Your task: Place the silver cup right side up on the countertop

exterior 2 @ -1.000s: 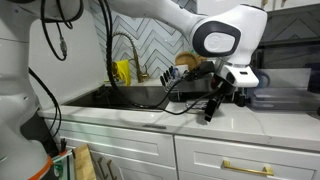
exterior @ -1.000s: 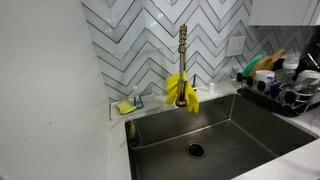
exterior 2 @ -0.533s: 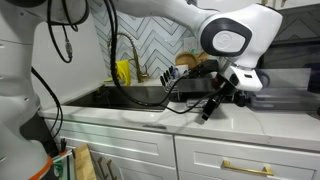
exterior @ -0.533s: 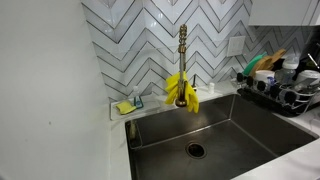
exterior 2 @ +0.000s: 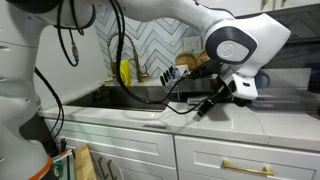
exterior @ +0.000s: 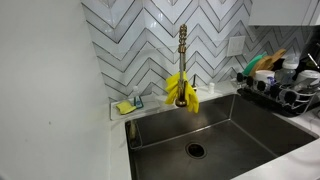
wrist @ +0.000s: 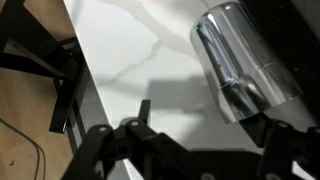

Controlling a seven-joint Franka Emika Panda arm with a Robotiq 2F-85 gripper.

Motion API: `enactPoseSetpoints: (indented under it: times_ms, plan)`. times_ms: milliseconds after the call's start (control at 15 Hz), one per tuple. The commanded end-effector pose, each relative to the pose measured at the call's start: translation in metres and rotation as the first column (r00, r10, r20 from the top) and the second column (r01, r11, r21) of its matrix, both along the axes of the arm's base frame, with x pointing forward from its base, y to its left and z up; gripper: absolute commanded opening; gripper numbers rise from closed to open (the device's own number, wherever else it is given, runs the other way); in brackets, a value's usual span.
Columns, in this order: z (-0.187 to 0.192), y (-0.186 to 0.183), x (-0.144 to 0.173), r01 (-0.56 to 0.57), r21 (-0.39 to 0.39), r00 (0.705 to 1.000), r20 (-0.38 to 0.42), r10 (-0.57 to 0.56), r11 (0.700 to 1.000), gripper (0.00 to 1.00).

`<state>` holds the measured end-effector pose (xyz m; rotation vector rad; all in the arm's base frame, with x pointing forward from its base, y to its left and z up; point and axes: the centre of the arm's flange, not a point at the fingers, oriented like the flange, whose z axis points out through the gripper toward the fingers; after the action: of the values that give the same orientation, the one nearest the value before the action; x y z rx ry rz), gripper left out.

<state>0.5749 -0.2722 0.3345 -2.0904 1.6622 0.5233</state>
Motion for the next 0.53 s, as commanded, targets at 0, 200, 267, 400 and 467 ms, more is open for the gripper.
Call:
enactPoseSetpoints:
  times_ms: [0, 200, 267, 400, 467]
  plan:
    - [-0.0088, -0.0031, 0.0067, 0.004, 0.088, 1.000, -0.002, -0.003, 0.996, 0.60]
    - [-0.0123, -0.0010, 0.0088, 0.015, 0.124, 1.000, -0.011, -0.013, 0.992, 0.36]
    - [-0.0132, -0.0008, 0.0096, 0.016, 0.133, 1.000, -0.013, -0.014, 0.991, 0.27]
    - [-0.0130, 0.0000, 0.0106, 0.019, 0.149, 1.000, -0.011, -0.018, 0.989, 0.13]
    - [-0.0120, 0.0002, 0.0113, 0.021, 0.157, 1.000, -0.008, -0.020, 0.987, 0.05]
